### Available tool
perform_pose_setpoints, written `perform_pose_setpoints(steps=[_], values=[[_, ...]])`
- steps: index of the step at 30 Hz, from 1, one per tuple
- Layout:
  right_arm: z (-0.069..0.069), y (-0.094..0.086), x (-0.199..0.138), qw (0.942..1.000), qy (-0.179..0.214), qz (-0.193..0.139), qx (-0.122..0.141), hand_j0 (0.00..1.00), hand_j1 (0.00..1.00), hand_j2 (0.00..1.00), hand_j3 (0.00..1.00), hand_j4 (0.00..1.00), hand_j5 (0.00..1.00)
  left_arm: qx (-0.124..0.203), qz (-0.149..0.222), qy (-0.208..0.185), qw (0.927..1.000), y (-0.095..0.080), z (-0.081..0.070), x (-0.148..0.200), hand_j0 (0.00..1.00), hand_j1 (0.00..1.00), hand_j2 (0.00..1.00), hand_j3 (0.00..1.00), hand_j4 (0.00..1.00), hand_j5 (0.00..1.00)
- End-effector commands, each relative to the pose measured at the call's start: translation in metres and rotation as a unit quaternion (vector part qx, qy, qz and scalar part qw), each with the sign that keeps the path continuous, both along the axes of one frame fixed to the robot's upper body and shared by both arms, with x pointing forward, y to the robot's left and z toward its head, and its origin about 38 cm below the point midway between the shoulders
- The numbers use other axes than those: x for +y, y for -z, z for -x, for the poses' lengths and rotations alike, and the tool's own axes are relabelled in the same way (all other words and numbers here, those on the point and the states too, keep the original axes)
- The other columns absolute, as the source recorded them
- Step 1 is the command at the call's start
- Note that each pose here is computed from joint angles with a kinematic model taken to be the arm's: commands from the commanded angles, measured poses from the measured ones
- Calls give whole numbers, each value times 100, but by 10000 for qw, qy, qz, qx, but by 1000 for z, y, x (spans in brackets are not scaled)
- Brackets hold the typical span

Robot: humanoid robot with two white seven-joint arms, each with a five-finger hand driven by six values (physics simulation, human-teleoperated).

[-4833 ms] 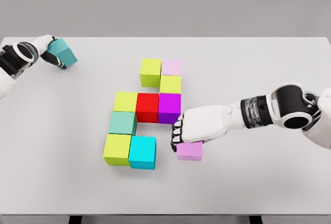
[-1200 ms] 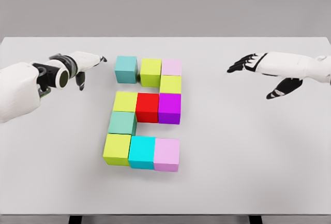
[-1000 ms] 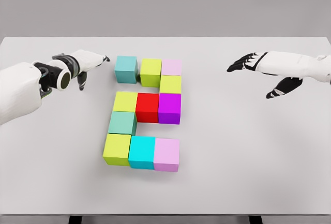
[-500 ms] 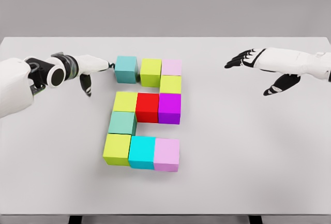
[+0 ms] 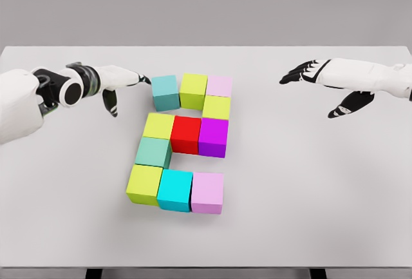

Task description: Assemble the squares on the desktop into the number 2

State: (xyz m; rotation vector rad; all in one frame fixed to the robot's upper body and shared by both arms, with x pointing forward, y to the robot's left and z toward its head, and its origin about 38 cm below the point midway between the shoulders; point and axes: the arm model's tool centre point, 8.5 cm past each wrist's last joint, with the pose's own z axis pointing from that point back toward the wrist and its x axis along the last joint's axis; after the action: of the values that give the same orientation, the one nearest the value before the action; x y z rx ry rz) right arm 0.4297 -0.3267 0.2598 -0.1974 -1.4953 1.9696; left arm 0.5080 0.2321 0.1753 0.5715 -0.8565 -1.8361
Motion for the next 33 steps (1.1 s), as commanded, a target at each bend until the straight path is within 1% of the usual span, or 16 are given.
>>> perform_pose_setpoints(steps=[1,3,4,5,6,9,10,12,13,18,20,24,26,28,31,33], values=[[0,-1,-1,10000,19,-28,10,100,100,100,100,100,100,-24,-9,-35,10000,-2,-1,5,100,100,100,100,100,100],[0,-1,-1,10000,18,-28,2,100,100,100,100,100,100,-50,-26,-35,10000,-6,-1,13,100,100,100,100,100,100],[0,-2,-1,10000,16,-16,-3,100,100,100,100,100,100,-69,-24,139,9999,-15,0,24,100,100,100,100,100,100],[0,-1,0,10000,7,-6,-2,100,100,100,100,100,100,-55,-27,250,9997,-19,1,29,100,100,100,100,100,100],[0,-2,-2,10000,29,12,-1,100,100,100,100,100,100,-3,-40,333,9994,-21,3,35,100,100,100,100,100,100],[-1,-5,-1,10000,23,9,-47,100,100,100,100,100,100,101,-31,704,9975,-21,7,34,100,100,100,100,100,100],[-3,-11,-1,9999,16,1,-114,100,100,100,100,100,100,125,-53,859,9962,-23,11,45,100,100,100,100,100,100],[-3,-13,-1,9999,14,1,-137,100,100,100,100,100,100,248,-127,1102,9935,-29,17,60,100,100,100,100,100,100],[-4,-15,-1,9999,18,-6,-162,100,100,100,100,100,100,242,-132,1133,9932,-31,17,60,100,100,100,100,100,100],[-5,-16,0,9998,7,-10,-179,100,100,100,100,100,100,266,-103,1243,9918,-27,16,48,100,100,100,100,100,100],[-6,-22,1,9997,-6,-10,-243,100,100,100,100,100,100,265,-70,1281,9914,-25,13,40,100,100,100,100,100,100],[-6,-26,0,9996,6,-1,-280,100,100,100,100,100,100,323,-41,1162,9927,-15,-2,28,100,100,100,100,100,100],[-6,-25,0,9996,4,-9,-279,100,100,100,100,100,100,341,-42,1099,9933,-12,-6,28,100,100,100,100,100,100],[-6,-26,0,9995,14,-50,-298,100,100,100,100,100,100,341,-40,1107,9933,-12,-6,27,100,100,100,100,100,100],[-7,-38,-9,9987,153,-111,-465,100,100,100,100,100,100,335,-18,1110,9933,-11,-7,22,100,100,100,100,100,100],[-7,-40,-10,9986,158,-130,-484,100,100,100,100,100,100,326,-21,1111,9933,-11,-8,20,100,100,100,100,100,100]])
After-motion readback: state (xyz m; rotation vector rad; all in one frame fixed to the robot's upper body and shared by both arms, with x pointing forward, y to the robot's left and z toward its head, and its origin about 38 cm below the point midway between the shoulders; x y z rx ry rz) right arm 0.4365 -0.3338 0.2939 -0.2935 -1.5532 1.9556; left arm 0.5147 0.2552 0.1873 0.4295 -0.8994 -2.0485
